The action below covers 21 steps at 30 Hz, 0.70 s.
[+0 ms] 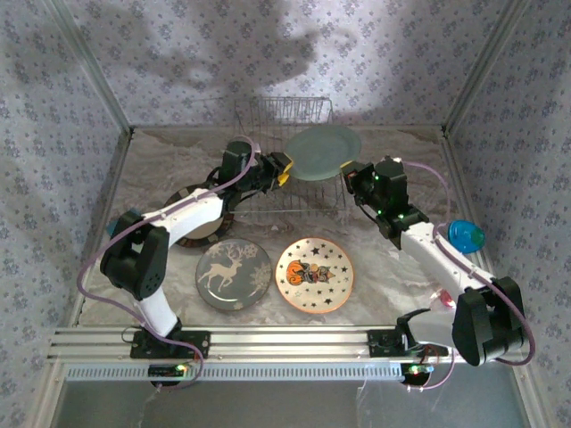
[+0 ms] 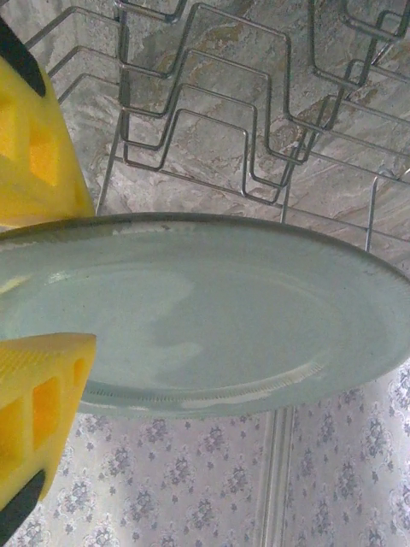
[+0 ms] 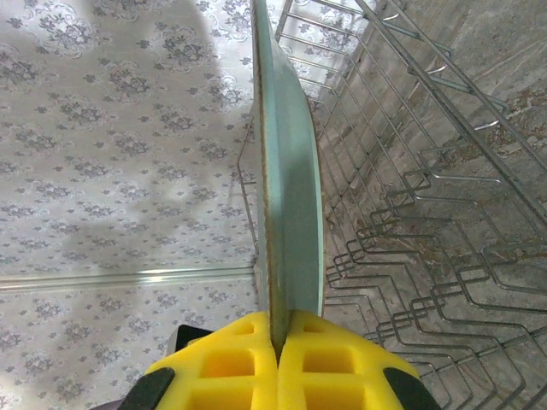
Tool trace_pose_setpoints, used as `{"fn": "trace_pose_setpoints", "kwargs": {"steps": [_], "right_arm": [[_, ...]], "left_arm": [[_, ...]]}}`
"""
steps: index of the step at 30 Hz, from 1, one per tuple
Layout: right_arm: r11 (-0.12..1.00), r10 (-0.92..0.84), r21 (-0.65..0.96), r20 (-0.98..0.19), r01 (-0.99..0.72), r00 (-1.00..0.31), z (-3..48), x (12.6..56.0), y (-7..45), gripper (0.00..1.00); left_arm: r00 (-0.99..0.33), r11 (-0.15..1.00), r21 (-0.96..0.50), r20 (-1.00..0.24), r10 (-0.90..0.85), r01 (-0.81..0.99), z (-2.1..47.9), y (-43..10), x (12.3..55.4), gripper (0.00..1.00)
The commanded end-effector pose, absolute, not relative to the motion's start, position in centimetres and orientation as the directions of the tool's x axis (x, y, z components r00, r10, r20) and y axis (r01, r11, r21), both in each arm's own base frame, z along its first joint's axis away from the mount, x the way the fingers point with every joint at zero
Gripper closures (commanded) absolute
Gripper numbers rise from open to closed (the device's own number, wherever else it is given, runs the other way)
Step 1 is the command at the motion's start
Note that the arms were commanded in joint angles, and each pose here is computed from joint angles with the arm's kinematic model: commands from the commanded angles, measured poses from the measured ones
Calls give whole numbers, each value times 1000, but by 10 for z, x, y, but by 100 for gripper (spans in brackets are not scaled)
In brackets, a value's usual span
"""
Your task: Load the plates into the dish rack
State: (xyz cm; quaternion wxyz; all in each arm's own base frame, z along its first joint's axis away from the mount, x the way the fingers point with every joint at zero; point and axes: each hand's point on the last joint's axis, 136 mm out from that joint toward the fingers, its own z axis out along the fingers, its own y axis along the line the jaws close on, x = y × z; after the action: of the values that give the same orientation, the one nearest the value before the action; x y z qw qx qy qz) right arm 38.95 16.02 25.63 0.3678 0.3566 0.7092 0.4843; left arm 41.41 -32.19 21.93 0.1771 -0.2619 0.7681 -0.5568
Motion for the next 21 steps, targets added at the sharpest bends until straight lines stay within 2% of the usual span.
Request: {"fn": "trace_pose_setpoints", "kwargs": {"steps": [1, 3, 8, 15, 21], "right_arm": [[181, 881, 982, -186, -52, -434, 326, 394, 164, 100], [181, 880, 982, -185, -52, -437, 326, 393, 165, 100], [172, 880, 984, -176, -49, -441, 324, 393, 166, 100], [175, 875, 984, -173, -39, -451, 320, 393, 168, 100], [186, 868, 982, -171, -13, -467, 309, 394, 170, 100]], "left_arm": [[-807, 214, -958, 29, -589, -190, 223, -326, 414, 66], [-806, 208, -959, 32, -591, -190, 223, -326, 414, 68], [-810, 199, -959, 47, -585, -200, 222, -328, 414, 83], [-811, 178, -963, 63, -581, -202, 221, -330, 414, 99], [-820, 160, -973, 45, -570, -165, 230, -332, 415, 100]]}}
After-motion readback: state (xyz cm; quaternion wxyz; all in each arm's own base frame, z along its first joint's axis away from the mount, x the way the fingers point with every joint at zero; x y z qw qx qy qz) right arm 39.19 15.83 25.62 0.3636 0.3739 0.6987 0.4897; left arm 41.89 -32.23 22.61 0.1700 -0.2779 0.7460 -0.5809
